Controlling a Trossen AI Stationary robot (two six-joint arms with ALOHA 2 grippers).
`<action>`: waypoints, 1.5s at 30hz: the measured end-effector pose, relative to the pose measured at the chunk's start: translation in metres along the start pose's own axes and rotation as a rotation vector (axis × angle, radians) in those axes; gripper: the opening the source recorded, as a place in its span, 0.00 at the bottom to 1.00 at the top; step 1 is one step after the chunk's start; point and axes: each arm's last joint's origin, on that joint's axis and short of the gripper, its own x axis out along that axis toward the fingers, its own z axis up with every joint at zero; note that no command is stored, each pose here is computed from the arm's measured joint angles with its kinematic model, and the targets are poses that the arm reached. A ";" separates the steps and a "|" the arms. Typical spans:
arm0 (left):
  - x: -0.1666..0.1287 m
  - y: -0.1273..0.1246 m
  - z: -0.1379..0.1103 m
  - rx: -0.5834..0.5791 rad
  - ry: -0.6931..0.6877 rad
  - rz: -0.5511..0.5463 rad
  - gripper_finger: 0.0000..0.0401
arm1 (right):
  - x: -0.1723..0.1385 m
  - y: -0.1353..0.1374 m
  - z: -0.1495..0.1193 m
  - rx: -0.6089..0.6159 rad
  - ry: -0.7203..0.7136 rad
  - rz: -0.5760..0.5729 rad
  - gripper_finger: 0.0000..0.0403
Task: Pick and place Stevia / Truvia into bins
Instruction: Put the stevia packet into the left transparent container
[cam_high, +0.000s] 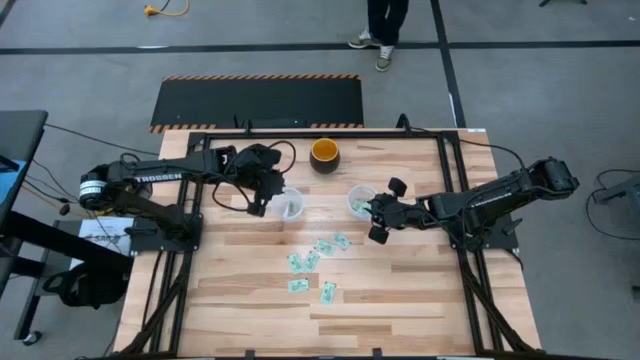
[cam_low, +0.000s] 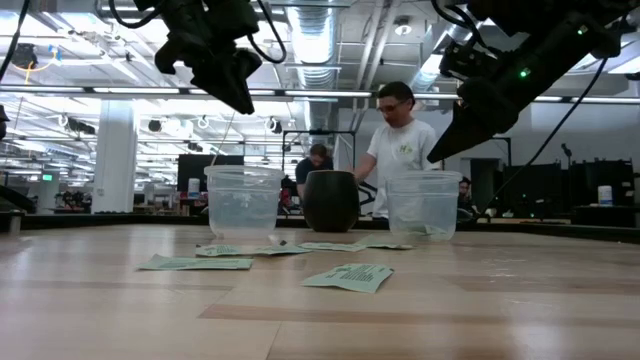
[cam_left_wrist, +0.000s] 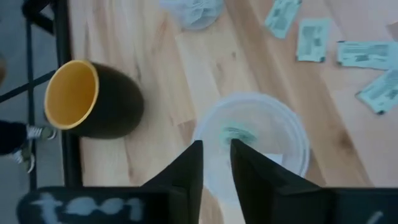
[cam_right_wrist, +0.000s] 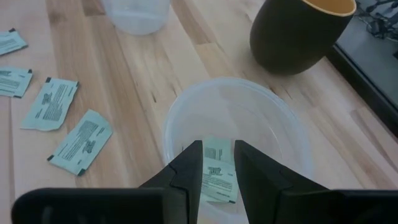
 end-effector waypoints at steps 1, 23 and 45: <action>0.000 0.000 0.000 -0.007 0.006 0.009 0.20 | 0.000 0.000 0.000 0.000 0.000 0.000 0.22; 0.013 -0.049 0.020 -0.238 -0.118 -0.140 0.26 | -0.013 0.021 -0.018 -0.199 0.056 0.055 0.22; 0.039 -0.148 0.007 -0.206 -0.291 -0.034 0.26 | -0.024 0.041 -0.037 -0.153 0.005 0.110 0.22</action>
